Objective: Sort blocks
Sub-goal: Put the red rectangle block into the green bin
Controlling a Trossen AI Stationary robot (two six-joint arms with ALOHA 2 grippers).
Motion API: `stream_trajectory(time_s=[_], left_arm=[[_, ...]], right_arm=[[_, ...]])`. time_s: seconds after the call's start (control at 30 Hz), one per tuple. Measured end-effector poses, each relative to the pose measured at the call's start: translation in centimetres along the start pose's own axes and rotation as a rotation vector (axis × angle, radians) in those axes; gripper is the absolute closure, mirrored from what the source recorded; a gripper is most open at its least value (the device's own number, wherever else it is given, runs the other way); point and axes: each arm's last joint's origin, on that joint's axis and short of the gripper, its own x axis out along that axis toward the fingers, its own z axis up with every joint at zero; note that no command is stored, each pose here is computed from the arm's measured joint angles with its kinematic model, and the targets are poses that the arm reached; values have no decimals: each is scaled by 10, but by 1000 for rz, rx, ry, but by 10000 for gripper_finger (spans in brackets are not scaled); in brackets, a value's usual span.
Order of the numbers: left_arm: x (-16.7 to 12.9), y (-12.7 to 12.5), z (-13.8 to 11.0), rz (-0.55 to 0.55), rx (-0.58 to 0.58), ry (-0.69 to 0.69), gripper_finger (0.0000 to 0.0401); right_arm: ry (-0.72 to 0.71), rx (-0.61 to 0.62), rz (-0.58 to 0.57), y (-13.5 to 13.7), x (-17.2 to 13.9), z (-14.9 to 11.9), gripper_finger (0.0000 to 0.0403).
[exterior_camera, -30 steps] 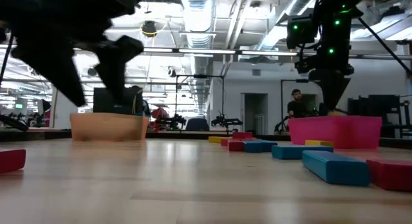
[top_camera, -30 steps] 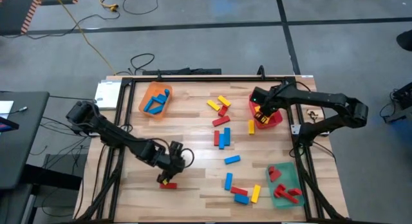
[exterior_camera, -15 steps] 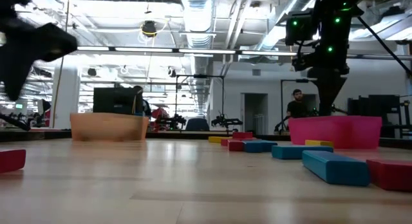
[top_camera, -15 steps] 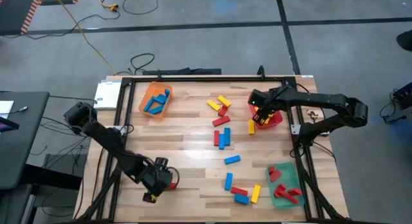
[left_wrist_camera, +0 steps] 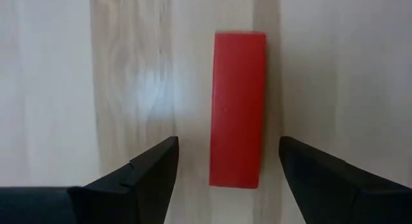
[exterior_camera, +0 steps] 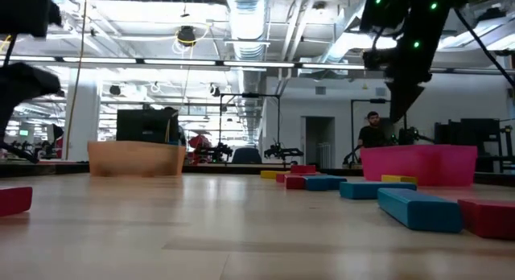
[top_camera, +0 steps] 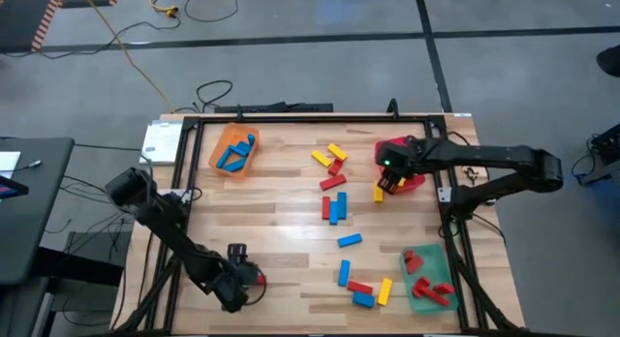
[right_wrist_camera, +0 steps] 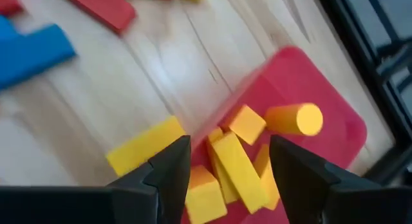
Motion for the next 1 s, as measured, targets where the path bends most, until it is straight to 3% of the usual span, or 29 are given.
stream_trajectory(time_s=[0.23,0.57,0.73,1.0], left_arm=[[11,-2,-2,21,-9,25,155],[13,1,4,23,74,-4,301],[17,10,13,39,113,-29,302],[25,32,37,156,199,-144,302]], right_arm=[[-162,-29,79,9,-27,-5,182],[-367,-132,256,38,-63,-17,182],[-452,-223,367,61,-79,-25,182],[-565,-340,498,92,-102,-45,182]])
